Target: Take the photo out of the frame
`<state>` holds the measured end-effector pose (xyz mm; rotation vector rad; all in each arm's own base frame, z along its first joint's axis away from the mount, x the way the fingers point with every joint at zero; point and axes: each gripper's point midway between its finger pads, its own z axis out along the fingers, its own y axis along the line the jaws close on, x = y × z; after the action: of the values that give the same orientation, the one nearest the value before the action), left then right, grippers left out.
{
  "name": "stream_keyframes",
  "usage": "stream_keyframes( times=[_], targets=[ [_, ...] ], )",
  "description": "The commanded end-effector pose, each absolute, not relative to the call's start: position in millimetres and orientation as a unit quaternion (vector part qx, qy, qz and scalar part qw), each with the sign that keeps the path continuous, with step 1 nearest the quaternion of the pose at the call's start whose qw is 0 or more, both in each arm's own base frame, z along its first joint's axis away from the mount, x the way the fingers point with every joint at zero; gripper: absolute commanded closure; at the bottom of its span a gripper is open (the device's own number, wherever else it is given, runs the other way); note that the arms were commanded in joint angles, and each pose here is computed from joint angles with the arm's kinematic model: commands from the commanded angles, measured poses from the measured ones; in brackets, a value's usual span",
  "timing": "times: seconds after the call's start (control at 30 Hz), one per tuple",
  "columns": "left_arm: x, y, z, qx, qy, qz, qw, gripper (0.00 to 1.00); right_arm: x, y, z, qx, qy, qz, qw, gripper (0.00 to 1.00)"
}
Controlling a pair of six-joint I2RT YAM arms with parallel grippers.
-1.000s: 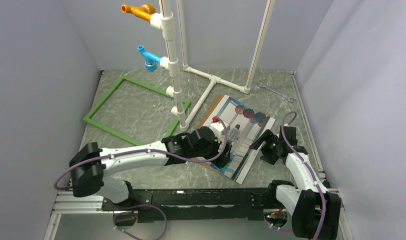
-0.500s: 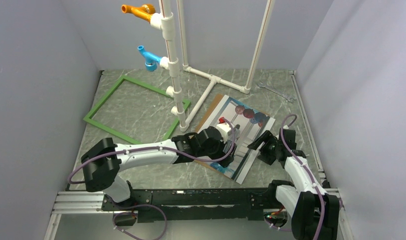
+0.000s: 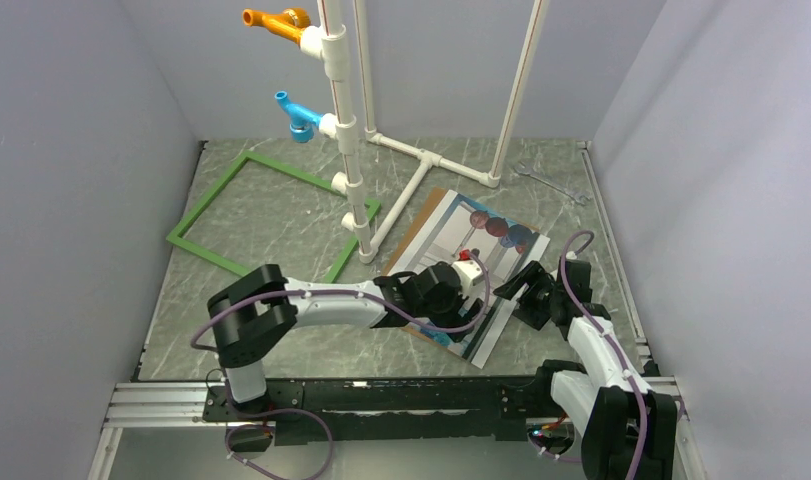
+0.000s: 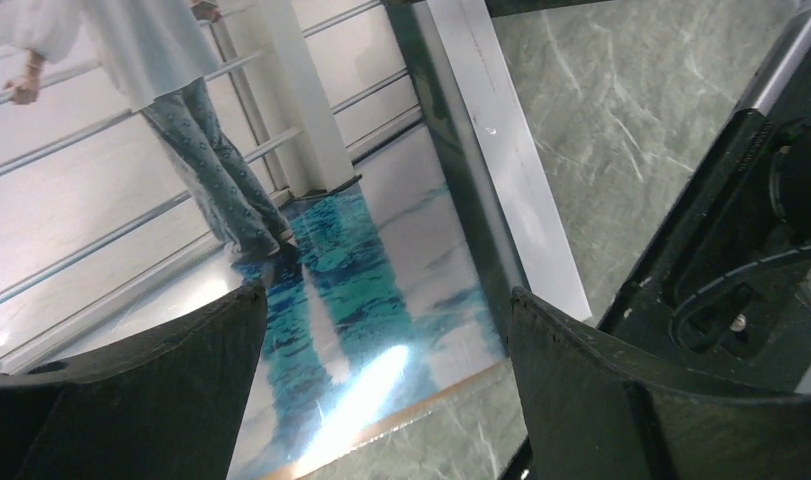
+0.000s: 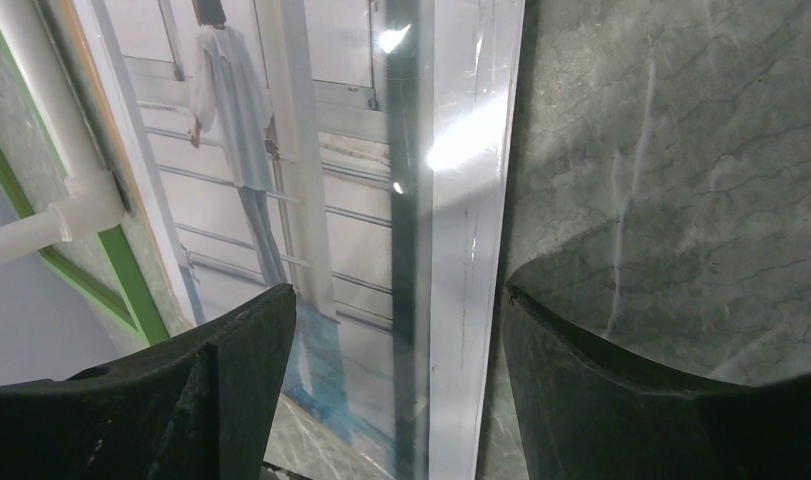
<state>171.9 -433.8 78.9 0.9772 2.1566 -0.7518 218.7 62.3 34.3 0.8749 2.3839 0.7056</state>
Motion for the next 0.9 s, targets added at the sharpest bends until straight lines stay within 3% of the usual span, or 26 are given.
stream_keyframes(
  times=[0.0, 0.43, 0.57, 0.87],
  targets=[
    [173, -462, 85, 0.375, 0.803, -0.322, 0.333, 0.08, 224, 64, 41, 0.318, 0.867, 0.273, 0.268, 0.24],
    [163, -456, 48, 0.371, 0.822, -0.315, 0.294, 0.10, 228, 74, 63, 0.301, 0.851, 0.313, 0.294, 0.24],
    [159, -459, 52, 0.385, 0.814, -0.325, 0.290, 0.01, 228, 74, 65, 0.302, 0.851, 0.314, 0.293, 0.24],
    [145, -468, 53, 0.446, 0.808, -0.207, 0.325, 0.01, 228, 75, 65, 0.310, 0.847, 0.321, 0.289, 0.24]
  ],
)
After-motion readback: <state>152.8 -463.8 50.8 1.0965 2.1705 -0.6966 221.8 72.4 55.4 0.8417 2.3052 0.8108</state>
